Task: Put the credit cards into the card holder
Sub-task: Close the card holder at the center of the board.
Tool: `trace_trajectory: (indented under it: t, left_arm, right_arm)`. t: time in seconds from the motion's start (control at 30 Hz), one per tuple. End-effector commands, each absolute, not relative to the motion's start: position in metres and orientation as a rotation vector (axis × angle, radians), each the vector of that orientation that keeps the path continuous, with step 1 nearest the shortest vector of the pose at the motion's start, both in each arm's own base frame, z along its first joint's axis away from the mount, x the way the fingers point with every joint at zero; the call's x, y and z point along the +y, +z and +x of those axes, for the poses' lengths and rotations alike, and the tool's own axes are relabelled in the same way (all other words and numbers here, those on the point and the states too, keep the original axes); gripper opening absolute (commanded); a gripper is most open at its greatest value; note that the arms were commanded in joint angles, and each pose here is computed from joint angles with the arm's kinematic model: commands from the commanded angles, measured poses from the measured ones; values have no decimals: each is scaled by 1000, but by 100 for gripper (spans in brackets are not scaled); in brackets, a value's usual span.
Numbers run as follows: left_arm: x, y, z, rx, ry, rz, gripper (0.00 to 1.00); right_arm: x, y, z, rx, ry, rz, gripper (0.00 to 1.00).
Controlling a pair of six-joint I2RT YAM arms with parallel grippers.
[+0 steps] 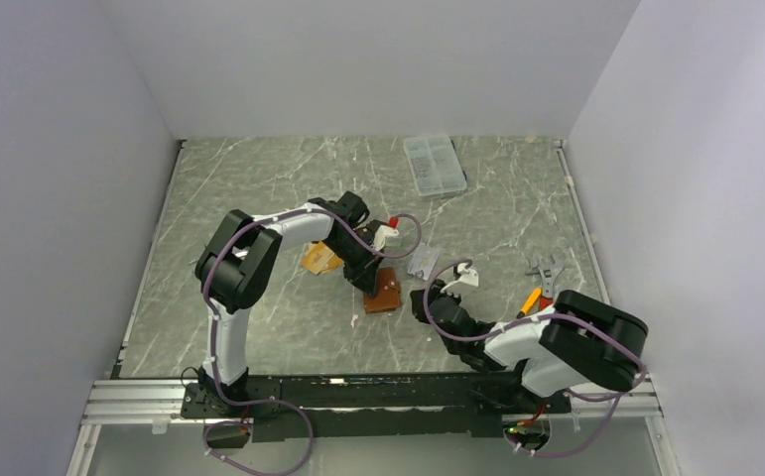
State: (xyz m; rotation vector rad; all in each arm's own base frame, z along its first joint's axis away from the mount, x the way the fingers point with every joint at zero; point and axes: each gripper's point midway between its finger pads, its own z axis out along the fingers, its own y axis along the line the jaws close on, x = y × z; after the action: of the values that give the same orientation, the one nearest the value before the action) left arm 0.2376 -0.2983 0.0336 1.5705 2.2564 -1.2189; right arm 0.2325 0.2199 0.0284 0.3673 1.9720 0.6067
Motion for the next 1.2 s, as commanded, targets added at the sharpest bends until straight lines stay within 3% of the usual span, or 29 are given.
trace_trajectory:
  t: [0.0,0.27,0.57,0.73,0.83,0.87,0.9,1.17]
  left_arm:
    - [-304,45,250,2191,-1136,1566,0]
    - [-309,54,253,2196,-1151,1514,3]
    - [-295,149,255,1985,-1073,1486,39]
    - [-269,177,269,2006,-1074,1417,47]
    - [-247,183,275,2020,-1006,1383,75]
    - [-238,184,278,2019,-958,1362,92]
    - [-228,184,281,2017,-912,1343,98]
    - [-175,209,274,1989,-742,1301,98]
  right_arm:
    - [232,51,229,1946,705,303,22]
    - [243,65,234,2065,758,267,29]
    - [237,93,238,2182,677,202,46]
    - [253,91,256,2260,551,62,47]
    - [275,97,281,2299,469,-40,47]
    - [281,95,287,2312,441,-76,47]
    - [287,90,292,2330,418,-106,46]
    - [327,52,310,2409,390,-243,47]
